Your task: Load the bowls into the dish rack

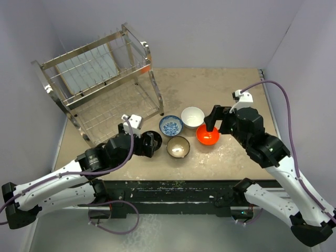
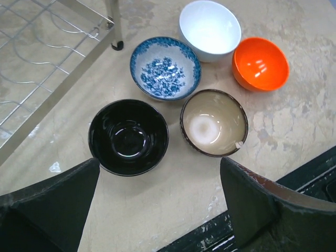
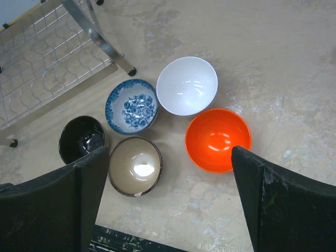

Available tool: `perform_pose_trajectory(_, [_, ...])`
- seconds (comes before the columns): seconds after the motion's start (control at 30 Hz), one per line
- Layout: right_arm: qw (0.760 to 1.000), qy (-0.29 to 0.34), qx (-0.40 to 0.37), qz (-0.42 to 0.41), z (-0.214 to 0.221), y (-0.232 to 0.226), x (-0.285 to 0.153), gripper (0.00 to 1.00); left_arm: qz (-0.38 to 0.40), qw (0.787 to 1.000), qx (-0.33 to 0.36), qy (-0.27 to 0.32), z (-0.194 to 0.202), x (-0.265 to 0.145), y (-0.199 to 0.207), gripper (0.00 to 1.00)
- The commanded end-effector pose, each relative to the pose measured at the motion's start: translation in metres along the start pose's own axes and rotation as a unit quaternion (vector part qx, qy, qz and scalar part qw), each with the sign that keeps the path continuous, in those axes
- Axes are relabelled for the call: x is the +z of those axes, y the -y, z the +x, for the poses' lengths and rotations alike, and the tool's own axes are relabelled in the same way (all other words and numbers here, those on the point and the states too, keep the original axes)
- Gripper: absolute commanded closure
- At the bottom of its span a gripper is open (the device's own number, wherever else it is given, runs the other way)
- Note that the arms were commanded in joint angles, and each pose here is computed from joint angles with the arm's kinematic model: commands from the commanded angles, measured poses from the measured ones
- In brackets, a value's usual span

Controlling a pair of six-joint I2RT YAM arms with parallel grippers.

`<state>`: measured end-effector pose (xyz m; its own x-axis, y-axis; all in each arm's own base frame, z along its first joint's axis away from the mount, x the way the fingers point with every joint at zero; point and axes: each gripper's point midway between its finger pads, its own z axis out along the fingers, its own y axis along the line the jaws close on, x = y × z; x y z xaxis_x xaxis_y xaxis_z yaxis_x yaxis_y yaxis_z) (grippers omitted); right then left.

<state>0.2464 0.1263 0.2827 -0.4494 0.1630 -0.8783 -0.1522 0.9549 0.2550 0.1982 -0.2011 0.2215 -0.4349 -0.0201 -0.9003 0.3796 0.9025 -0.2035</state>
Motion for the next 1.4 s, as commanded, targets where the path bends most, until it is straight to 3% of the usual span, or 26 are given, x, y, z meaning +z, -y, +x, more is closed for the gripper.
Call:
perform_pose_trajectory(0.0, [1.0,0.011,0.003,0.001,-0.006,0.001,-0.007,0.01,0.062,0.998,0.021,0.007,0.004,0.014,0.027,0.01])
perform_pose_trajectory(0.3, [1.0,0.007,0.005,0.012,-0.001,0.007,-0.008,0.01,0.033,0.996,0.068,-0.049,0.042,0.058,0.033,0.01])
perform_pose_trajectory(0.7, [1.0,0.003,0.005,0.01,0.004,0.006,-0.004,0.01,0.007,0.995,0.084,-0.053,0.073,0.085,0.023,0.36])
perform_pose_trajectory(1.37, [1.0,-0.001,-0.002,0.015,0.007,0.007,0.003,0.01,-0.002,0.991,0.084,-0.103,0.115,0.112,0.004,0.43])
